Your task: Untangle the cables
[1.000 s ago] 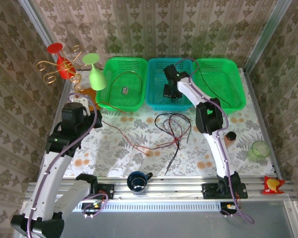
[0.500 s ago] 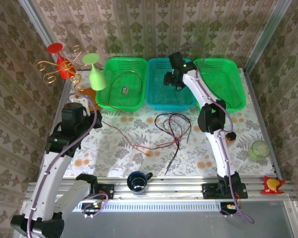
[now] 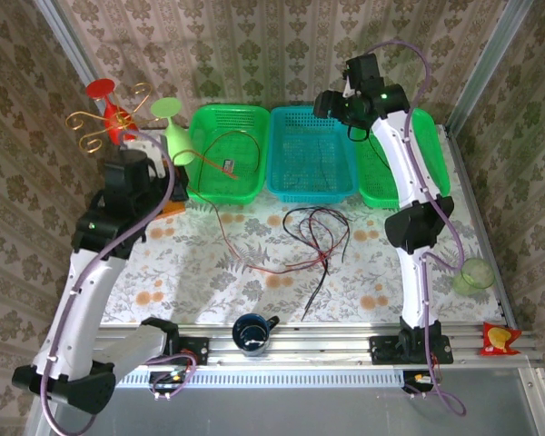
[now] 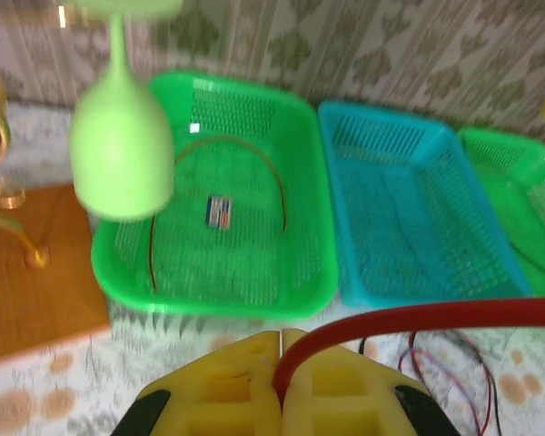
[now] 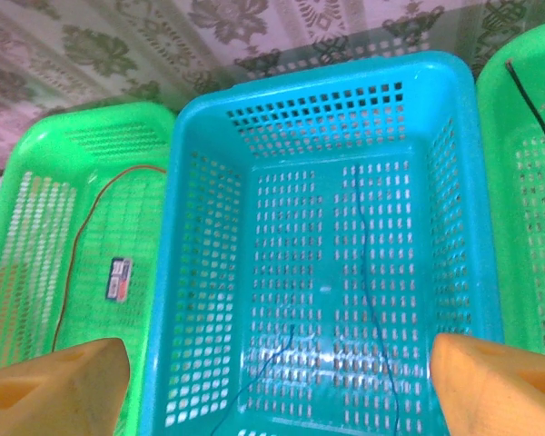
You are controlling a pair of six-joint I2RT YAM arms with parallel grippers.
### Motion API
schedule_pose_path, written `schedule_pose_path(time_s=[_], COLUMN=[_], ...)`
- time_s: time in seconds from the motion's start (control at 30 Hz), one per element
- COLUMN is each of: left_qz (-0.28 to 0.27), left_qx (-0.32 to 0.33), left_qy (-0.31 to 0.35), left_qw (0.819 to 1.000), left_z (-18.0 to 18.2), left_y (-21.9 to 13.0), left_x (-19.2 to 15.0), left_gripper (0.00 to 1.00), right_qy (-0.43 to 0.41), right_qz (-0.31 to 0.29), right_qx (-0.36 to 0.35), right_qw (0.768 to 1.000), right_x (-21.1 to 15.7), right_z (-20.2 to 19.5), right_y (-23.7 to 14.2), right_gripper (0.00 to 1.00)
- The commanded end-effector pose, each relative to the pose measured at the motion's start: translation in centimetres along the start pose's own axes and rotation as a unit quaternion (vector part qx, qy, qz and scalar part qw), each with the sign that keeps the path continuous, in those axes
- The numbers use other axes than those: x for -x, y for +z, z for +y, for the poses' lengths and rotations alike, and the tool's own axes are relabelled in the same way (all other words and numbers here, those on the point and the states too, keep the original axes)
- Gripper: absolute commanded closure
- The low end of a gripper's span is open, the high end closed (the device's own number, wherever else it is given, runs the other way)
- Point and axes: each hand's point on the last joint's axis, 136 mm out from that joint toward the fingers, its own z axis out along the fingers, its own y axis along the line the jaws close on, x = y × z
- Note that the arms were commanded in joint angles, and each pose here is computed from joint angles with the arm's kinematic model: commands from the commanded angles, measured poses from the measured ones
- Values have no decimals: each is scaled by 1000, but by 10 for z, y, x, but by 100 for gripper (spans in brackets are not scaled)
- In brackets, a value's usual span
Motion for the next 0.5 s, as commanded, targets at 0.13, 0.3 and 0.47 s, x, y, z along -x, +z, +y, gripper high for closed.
schedule_pose_path(time_s=[0.13,0.3,0.47], left_qz=[-57,-82,-97], left_qx=[7,20,56], left_qy=[54,81,120], left_qw=[997,993,986], left_z=[-20,-29,-33], left_y=[-8,3,27], left_x=[74,115,142], left_gripper=[100,100,100], right_qy=[-1,16,41], right_qz=[0,-19,-23], right_qx=[17,21,16], right_qw=[1000,999,999], right_x=[-21,-36,-55], right_z=[1,-20,-49], right_y=[-63,-86,-102], right_gripper=[12,12,13])
